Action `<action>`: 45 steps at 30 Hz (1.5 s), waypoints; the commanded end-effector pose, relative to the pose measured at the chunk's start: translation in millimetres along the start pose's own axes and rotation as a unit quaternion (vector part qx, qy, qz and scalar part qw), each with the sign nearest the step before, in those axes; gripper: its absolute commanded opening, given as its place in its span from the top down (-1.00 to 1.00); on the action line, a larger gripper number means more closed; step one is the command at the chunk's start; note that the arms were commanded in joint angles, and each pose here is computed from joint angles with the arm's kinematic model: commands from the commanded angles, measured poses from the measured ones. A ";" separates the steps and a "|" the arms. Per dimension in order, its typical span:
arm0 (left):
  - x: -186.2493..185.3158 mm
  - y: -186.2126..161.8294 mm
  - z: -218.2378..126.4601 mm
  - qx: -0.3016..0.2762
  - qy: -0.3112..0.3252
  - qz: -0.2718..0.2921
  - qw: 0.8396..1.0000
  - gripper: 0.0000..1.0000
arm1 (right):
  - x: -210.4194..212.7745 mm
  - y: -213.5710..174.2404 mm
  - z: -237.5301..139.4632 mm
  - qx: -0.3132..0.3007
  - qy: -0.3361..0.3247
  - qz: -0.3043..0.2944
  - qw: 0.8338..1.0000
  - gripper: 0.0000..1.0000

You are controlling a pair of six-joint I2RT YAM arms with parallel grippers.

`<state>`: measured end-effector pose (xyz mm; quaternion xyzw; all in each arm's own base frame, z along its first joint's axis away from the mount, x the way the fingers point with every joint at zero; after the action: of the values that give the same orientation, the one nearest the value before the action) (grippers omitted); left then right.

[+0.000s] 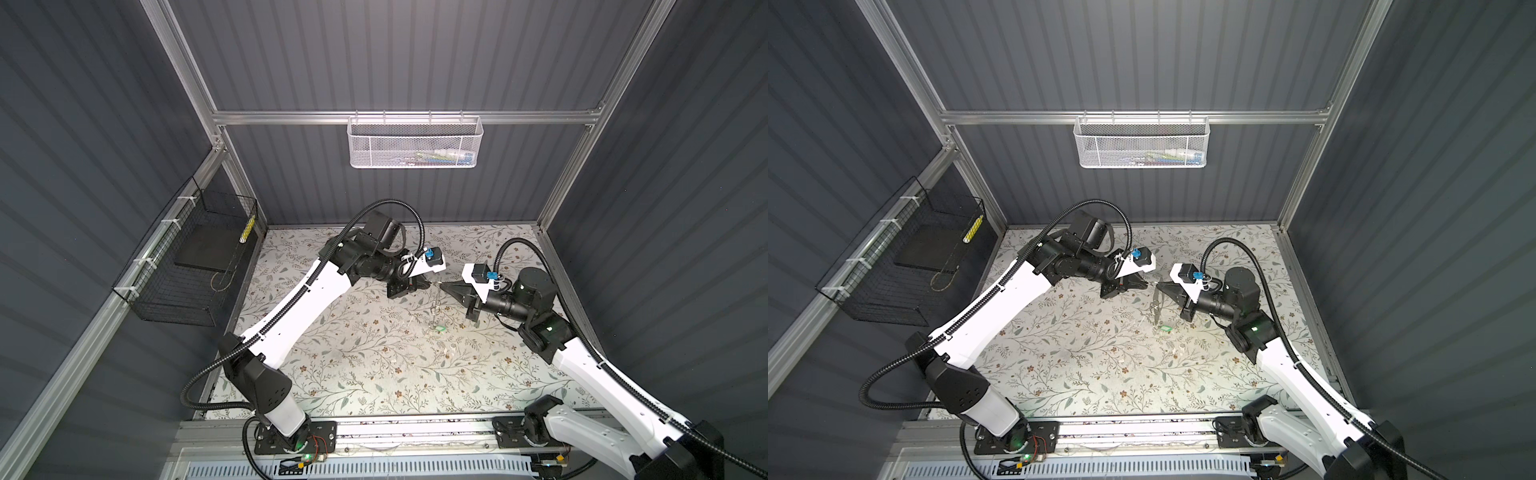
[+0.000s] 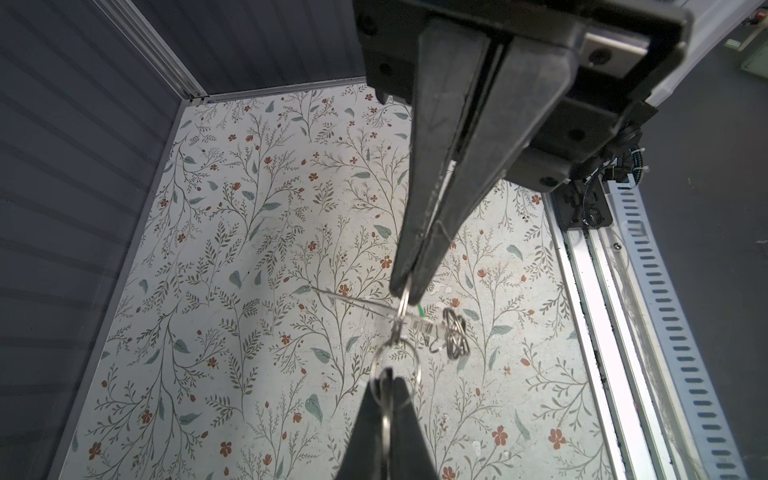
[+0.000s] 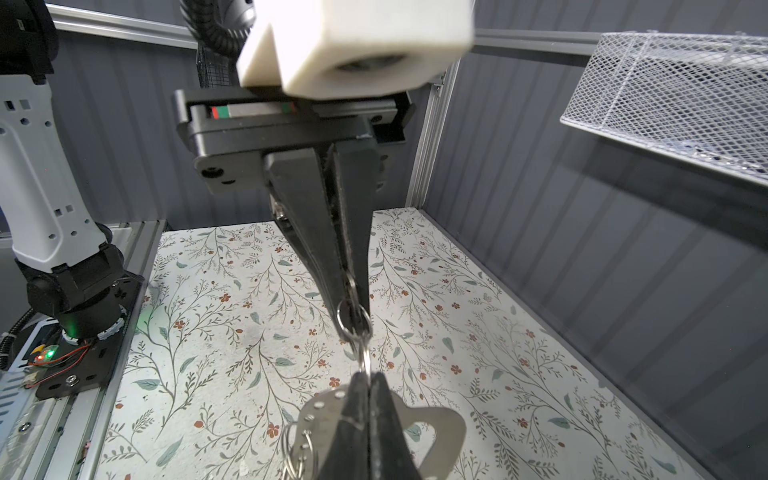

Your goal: Put the keys on the keyring

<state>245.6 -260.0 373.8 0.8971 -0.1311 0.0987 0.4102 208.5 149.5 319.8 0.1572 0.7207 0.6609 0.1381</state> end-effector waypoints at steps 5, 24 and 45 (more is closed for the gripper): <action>8.2 -0.9 -8.0 0.021 0.019 0.003 1.000 1.00 | -9.0 -11.0 1.0 0.022 -0.021 0.035 0.999 1.00; 46.2 26.4 71.5 -0.020 0.024 -0.100 0.995 1.00 | -45.0 -20.7 -64.0 -0.006 -0.359 0.072 0.930 0.23; 31.1 -84.7 166.5 0.123 -0.027 -0.131 0.983 1.00 | -44.9 -63.6 -81.5 0.046 -0.439 0.126 0.889 0.08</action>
<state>321.1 -358.6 211.3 0.9420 0.0123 0.0196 0.3349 212.2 52.4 272.8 0.5143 0.5941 0.5041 0.3584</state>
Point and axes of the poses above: each gripper's point midway between its finger pads, its own z axis out along the fingers, its own x axis along the line the jaws close on, y = z × x, the point moved 10 cm from there along -z, back along the fingers, and after that the axes turned 10 degrees about z, right-handed, at the moved point
